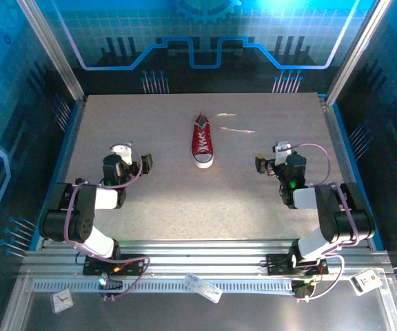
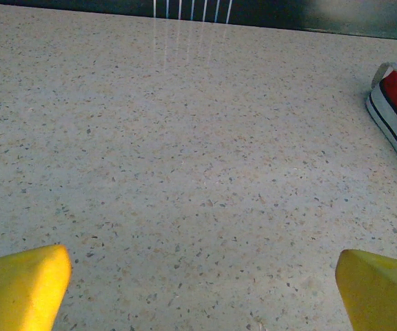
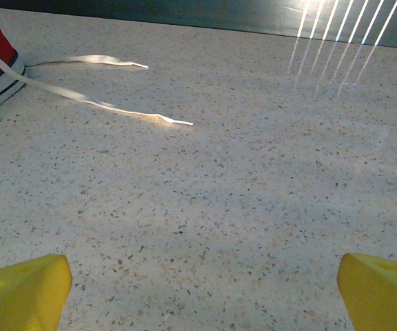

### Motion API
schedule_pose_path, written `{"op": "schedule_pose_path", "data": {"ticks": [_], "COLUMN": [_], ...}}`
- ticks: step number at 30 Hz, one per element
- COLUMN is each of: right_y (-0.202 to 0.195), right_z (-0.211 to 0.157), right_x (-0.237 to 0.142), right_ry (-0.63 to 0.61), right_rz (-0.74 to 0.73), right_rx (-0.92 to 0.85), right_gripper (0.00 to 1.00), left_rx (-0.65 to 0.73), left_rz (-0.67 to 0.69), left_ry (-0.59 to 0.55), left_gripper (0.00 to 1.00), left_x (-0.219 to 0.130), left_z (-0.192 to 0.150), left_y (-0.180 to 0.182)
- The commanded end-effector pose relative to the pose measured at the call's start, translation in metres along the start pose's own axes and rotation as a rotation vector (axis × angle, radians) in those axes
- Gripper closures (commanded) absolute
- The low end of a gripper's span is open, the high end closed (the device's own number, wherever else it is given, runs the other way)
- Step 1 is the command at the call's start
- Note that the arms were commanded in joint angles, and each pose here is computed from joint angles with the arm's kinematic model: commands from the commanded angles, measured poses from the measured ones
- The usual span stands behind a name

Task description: Tie the shoes

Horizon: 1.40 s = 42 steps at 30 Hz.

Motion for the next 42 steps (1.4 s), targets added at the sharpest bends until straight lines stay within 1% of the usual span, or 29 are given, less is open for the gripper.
{"op": "schedule_pose_path", "data": {"ticks": [1,12,16,20,22,24,26,28,30,31,33,35,36,37,38,40,42], "right_y": [-0.001,-0.002,-0.010,-0.008,-0.002,0.005,0.015,0.028,0.038,0.044,0.053,0.062,0.065,0.067,0.069,0.071,0.071], "right_z": [0.009,0.010,0.013,0.028,0.037,0.047,0.059,0.072,0.086,0.088,0.099,0.110,0.112,0.113,0.114,0.112,0.108], "right_x": [0.002,0.002,-0.001,-0.005,-0.006,-0.005,-0.004,-0.001,0.006,0.009,0.015,0.018,0.018,0.018,0.018,0.016,0.014], "right_ry": [-0.030,-0.032,-0.045,-0.021,0.006,0.030,0.041,0.052,0.074,0.105,0.133,0.151,0.173,0.200,0.222,0.281,0.331], "right_rz": [0.004,0.007,-0.050,-0.039,-0.017,-0.033,-0.063,-0.061,-0.055,-0.050,-0.038,-0.006,0.009,0.020,0.029,0.045,0.051], "right_rx": [-0.010,-0.003,0.027,0.017,-0.005,-0.043,-0.081,-0.107,-0.112,-0.113,-0.103,-0.086,-0.074,-0.060,-0.053,-0.042,-0.030], "right_gripper": [0.00,0.00,0.00,0.00,0.00,0.00,0.00,0.00,0.00,0.01,0.02,0.03,0.03,0.04,0.05,0.06,0.07], "left_rx": [0.019,0.019,0.018,0.042,0.033,0.030,0.031,-0.002,-0.053,-0.070,-0.078,-0.108,-0.153,-0.195,-0.230,-0.262,-0.245], "left_rz": [-0.008,-0.007,-0.008,-0.063,-0.033,-0.026,-0.060,-0.096,-0.145,-0.179,-0.207,-0.236,-0.247,-0.276,-0.296,-0.311,-0.302], "left_ry": [-0.041,-0.040,-0.038,-0.063,-0.080,-0.075,-0.033,0.050,0.115,0.133,0.182,0.231,0.267,0.299,0.334,0.382,0.433], "left_gripper": [0.01,0.00,0.01,0.00,0.01,0.01,0.00,0.01,0.02,0.04,0.05,0.14,0.20,0.29,0.32,0.34,0.35], "left_x": [0.001,0.000,0.001,-0.004,-0.011,-0.018,-0.022,-0.018,-0.009,-0.004,0.010,0.028,0.039,0.050,0.060,0.085,0.111], "left_z": [0.009,0.009,0.008,0.009,0.015,0.023,0.034,0.047,0.058,0.066,0.074,0.085,0.091,0.099,0.102,0.111,0.107], "left_y": [0.002,0.002,0.002,-0.005,-0.003,-0.002,-0.007,-0.011,-0.018,-0.025,-0.040,-0.057,-0.064,-0.074,-0.082,-0.103,-0.122]}}
Point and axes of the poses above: each hand's point on the last joint's axis, 136 mm out from that joint toward the fingers, its own x axis out along the fingers, its own y axis along the line the jaws close on, z = x × y, the point moved 5 cm from there along -x, back along the fingers, and after that the axes turned 7 degrees about x, right-handed, at the moved point
